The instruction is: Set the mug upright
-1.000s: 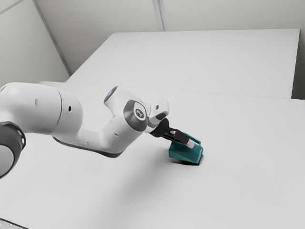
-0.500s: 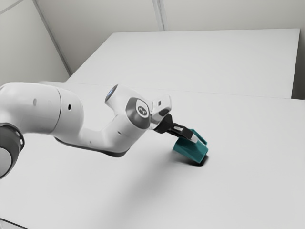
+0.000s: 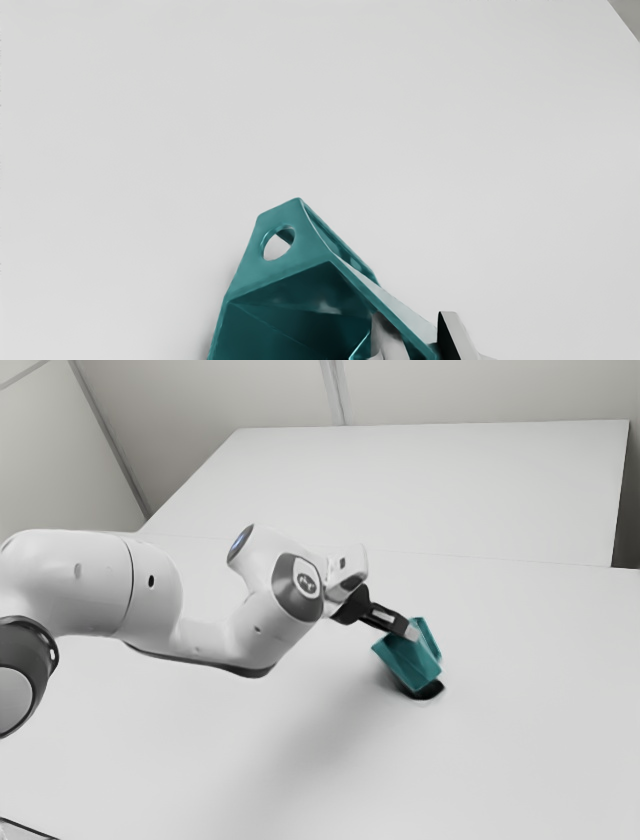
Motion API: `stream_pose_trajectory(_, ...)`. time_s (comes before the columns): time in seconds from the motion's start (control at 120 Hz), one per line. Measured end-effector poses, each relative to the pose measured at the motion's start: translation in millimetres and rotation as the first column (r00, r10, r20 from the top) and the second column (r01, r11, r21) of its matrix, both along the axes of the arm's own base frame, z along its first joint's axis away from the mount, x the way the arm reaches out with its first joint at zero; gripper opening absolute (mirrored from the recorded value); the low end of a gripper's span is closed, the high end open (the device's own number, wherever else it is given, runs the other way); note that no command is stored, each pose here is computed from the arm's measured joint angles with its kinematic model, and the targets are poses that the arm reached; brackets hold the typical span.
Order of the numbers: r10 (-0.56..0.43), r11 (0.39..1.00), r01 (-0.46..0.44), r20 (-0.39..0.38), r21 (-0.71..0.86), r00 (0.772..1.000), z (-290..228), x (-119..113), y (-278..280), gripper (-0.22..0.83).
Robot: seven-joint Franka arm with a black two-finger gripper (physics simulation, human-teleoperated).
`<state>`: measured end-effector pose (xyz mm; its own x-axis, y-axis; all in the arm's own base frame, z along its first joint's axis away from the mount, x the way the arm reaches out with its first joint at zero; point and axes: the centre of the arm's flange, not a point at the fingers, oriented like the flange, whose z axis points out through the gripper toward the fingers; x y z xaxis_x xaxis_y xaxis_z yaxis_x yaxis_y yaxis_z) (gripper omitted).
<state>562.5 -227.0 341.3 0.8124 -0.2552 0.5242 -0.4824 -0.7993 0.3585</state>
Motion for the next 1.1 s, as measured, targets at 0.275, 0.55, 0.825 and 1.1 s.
stream_pose_trajectory(0.275, -0.001, 1.0, 0.001, 0.027, 0.014, 1.0, 6.4, 4.2, 0.3, -0.16)
stream_pose_trajectory(0.55, -0.023, 0.999, 0.021, 0.057, 0.036, 0.998, 29.1, -9.8, 10.5, -0.17)
stream_pose_trajectory(0.825, -0.184, 0.93, 0.173, 0.003, 0.325, 0.983, 70.6, 0.4, 100.0, -0.17)
stream_pose_trajectory(1.1, -0.109, 0.782, 0.187, -0.166, 0.594, 0.98, 67.0, -1.9, 191.8, -0.17)
